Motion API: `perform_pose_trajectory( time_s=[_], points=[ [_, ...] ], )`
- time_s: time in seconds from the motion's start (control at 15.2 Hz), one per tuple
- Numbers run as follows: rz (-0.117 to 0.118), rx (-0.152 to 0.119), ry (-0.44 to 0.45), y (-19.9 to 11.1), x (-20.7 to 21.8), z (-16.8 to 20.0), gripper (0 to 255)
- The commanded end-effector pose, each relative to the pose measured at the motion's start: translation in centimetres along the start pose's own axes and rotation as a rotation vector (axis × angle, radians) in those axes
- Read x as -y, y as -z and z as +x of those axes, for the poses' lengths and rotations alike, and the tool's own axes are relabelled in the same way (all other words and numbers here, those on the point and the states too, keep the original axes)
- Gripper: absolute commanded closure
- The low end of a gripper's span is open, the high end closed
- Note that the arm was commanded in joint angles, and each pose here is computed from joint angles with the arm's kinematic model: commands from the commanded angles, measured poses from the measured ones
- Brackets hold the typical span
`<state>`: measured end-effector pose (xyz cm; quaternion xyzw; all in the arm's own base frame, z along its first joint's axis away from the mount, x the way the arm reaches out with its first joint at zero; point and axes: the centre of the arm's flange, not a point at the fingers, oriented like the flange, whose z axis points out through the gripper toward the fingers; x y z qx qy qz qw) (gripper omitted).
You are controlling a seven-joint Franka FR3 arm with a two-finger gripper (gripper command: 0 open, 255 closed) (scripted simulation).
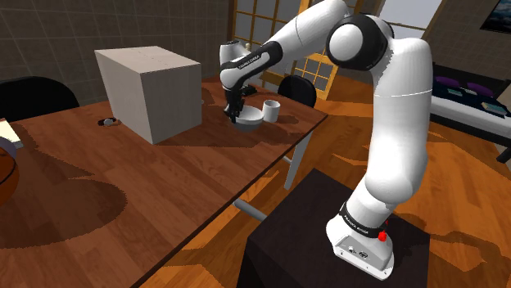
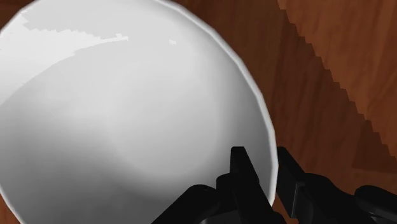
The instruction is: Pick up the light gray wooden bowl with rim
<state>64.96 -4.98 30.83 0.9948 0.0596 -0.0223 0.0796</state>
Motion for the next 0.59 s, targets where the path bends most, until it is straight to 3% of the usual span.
perform_pose_trajectory(
  time_s=[0.0, 0.53],
  points=[
    [0.000, 0.000, 0.000, 1.1, -0.2, -0.1, 255],
    [0.000, 0.000, 0.000, 4.3, -0.7, -0.2, 255]
  ],
)
